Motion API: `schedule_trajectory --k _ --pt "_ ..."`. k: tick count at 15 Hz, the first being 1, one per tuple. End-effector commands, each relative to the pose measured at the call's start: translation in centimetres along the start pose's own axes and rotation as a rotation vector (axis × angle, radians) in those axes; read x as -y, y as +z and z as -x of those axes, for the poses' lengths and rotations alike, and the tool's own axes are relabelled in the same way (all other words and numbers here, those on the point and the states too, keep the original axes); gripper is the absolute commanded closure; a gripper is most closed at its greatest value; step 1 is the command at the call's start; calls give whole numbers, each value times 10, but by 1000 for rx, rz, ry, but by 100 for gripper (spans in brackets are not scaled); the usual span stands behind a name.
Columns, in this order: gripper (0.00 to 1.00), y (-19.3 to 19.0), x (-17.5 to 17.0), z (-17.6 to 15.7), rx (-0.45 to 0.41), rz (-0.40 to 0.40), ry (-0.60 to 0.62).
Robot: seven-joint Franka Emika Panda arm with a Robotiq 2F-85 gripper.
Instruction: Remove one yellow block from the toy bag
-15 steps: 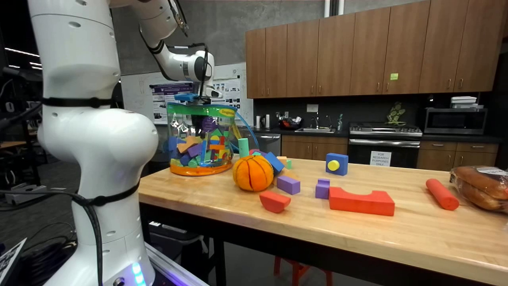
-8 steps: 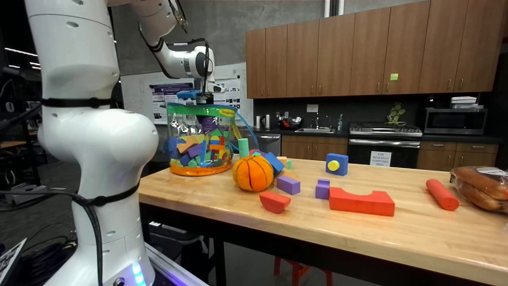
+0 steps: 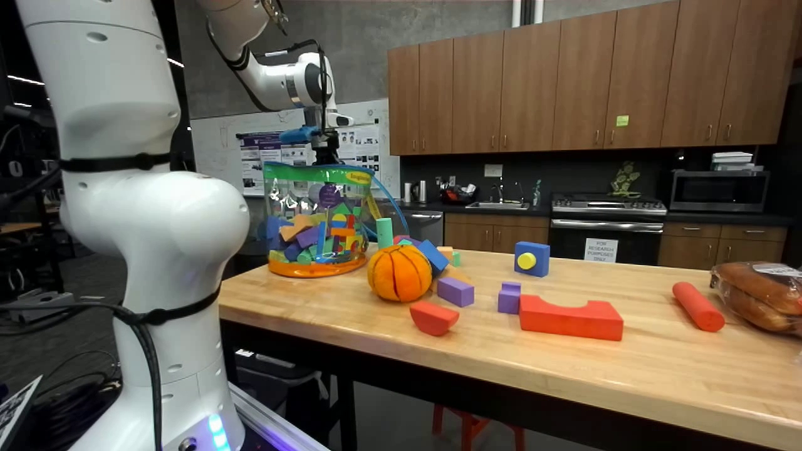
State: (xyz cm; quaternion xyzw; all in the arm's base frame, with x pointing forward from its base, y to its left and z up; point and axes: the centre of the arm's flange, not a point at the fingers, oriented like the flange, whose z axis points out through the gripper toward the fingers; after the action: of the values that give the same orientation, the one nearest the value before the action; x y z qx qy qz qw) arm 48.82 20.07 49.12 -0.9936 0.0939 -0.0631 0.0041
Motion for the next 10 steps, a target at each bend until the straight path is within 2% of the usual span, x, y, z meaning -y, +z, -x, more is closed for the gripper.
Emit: schedule_trajectory --k 1,4,5,7,10 --pt "95 -3 0 0 -5 -2 -1" --pt "76 -6 -1 1 -9 -3 -2" --pt "49 -6 -1 1 -9 -3 -2" --pt "48 -6 -1 1 -5 -10 -4" --pt "32 2 2 -2 18 -24 -11"
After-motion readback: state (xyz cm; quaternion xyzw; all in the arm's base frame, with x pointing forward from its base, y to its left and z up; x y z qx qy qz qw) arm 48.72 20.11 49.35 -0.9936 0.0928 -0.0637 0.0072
